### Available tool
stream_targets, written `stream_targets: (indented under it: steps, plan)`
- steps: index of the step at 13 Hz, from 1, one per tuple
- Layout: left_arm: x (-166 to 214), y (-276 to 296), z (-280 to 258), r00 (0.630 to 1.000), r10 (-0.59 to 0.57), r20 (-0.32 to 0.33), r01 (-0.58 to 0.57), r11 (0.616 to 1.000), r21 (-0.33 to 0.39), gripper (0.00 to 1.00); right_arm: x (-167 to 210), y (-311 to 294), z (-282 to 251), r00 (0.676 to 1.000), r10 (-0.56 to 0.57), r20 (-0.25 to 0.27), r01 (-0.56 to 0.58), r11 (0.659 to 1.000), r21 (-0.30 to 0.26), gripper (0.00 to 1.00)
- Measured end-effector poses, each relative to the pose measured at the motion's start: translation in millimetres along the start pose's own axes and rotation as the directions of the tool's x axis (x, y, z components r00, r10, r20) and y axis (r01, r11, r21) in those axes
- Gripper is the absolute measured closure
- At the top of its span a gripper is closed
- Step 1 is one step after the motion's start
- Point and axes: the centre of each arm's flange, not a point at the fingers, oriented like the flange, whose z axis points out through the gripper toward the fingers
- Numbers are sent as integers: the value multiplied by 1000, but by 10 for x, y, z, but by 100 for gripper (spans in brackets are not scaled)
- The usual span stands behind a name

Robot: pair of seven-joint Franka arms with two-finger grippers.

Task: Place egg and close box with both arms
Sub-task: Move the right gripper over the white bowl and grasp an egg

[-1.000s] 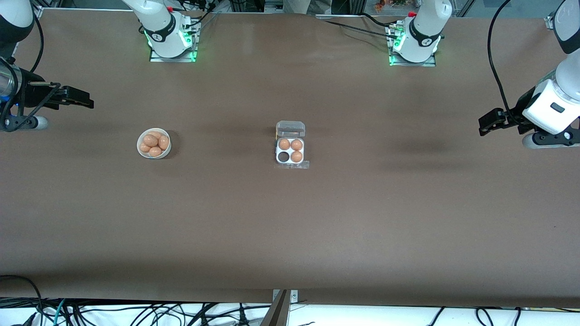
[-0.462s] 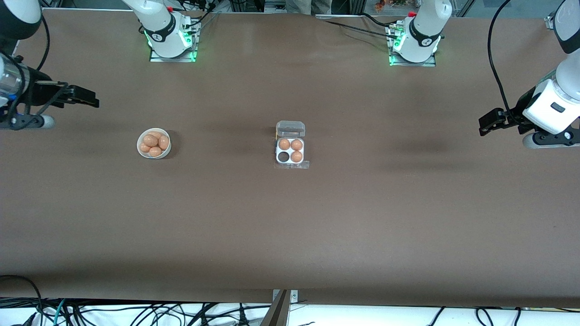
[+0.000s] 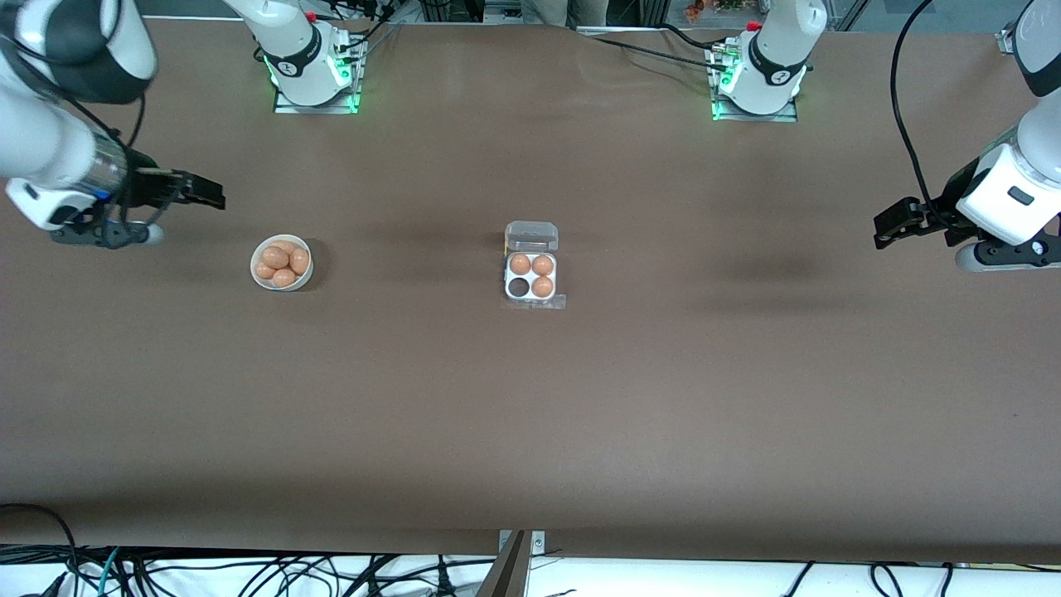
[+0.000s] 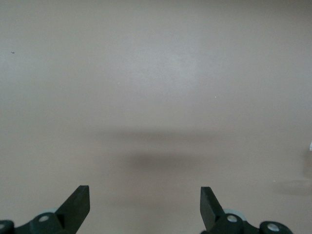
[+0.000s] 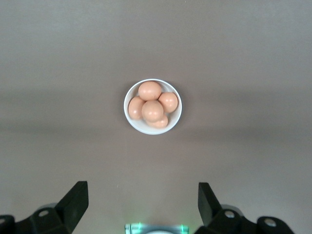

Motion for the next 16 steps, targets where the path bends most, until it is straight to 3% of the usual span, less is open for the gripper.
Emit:
stream_targets:
  steps: [3, 11, 16]
  plan:
    - [2, 3, -18, 1000, 0, -4, 0, 1000, -3, 0, -12, 22, 622, 999, 2, -34, -2, 1000, -1, 0]
    - [2, 15, -20, 1000, -2, -3, 1, 1000, -15, 0, 255, 50, 1674, 999, -35, -10, 35, 999, 10, 0]
    - [14, 0, 3, 1000, -4, 1, 4, 1000, -15, 0, 330, 32, 1977, 999, -48, -6, 48, 999, 14, 1]
